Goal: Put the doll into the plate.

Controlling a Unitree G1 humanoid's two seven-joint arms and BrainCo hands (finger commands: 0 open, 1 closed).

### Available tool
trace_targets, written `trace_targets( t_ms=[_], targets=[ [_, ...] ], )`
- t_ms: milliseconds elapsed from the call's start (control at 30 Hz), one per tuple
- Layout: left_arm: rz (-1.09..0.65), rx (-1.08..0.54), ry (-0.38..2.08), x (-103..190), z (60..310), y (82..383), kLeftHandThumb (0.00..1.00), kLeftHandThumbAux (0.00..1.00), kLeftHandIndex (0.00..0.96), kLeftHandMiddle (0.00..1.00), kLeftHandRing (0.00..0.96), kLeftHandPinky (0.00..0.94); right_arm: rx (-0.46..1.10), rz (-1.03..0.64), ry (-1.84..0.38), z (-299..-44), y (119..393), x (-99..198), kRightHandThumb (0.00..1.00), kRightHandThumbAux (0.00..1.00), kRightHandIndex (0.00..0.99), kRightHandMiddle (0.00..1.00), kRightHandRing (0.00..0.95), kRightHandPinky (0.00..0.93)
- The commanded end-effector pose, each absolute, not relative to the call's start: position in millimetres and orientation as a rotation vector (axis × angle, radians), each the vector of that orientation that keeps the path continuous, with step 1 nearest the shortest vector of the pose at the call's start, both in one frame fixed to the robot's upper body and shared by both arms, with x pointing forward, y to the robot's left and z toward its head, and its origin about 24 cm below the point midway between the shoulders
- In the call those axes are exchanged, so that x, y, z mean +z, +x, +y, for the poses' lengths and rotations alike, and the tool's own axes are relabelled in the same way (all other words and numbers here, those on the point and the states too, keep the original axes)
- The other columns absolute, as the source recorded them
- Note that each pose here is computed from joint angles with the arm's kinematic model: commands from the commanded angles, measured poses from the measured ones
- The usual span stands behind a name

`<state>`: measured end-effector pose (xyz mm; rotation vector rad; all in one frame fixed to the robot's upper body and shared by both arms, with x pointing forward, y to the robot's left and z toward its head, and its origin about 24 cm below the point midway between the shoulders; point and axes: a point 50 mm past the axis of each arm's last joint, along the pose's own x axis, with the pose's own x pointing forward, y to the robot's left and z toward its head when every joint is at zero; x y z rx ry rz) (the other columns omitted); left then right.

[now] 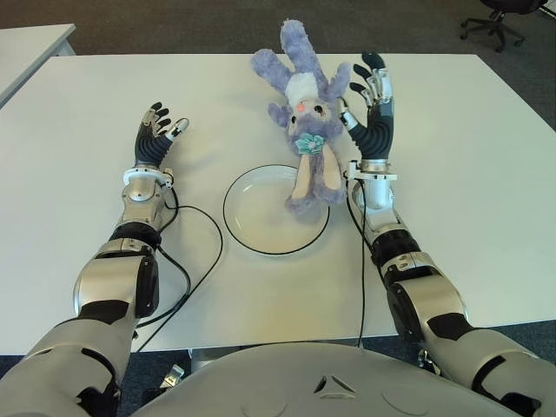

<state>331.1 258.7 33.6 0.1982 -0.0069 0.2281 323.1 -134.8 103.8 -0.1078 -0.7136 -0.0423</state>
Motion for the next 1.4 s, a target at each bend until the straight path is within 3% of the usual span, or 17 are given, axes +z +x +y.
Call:
trace_targets(
  t_ms=[33,433,1000,1400],
  targets=[
    [0.152,0.219,0.16,-9.2,264.3,299.9,0.0,0.554,0.0,0.119,0.118,0.101,-0.339,0.126,-0.029,-189.2,179.6,-84.5,0.447,0.727,0.028,0.11,0.149,0.227],
    [0.154,0.229,0.163,-9.1,264.3,300.2,0.0,0.557,0.0,0.124,0.12,0.095,-0.5,0.093,0.02,-204.9,184.3,-79.0,0.117,0.681,0.043,0.127,0.171,0.21],
    [0.156,0.231,0.161,-9.3,266.0,299.2,0.0,0.555,0.001,0.124,0.121,0.104,-0.584,0.11,0.029,-215.9,183.1,-80.1,0.091,0.68,0.062,0.132,0.171,0.19],
    [0.166,0.245,0.153,-10.6,267.1,298.3,0.0,0.553,0.003,0.134,0.129,0.095,-0.593,0.089,-0.026,-224.0,176.9,-78.6,0.187,0.705,0.055,0.102,0.154,0.191]
  ],
)
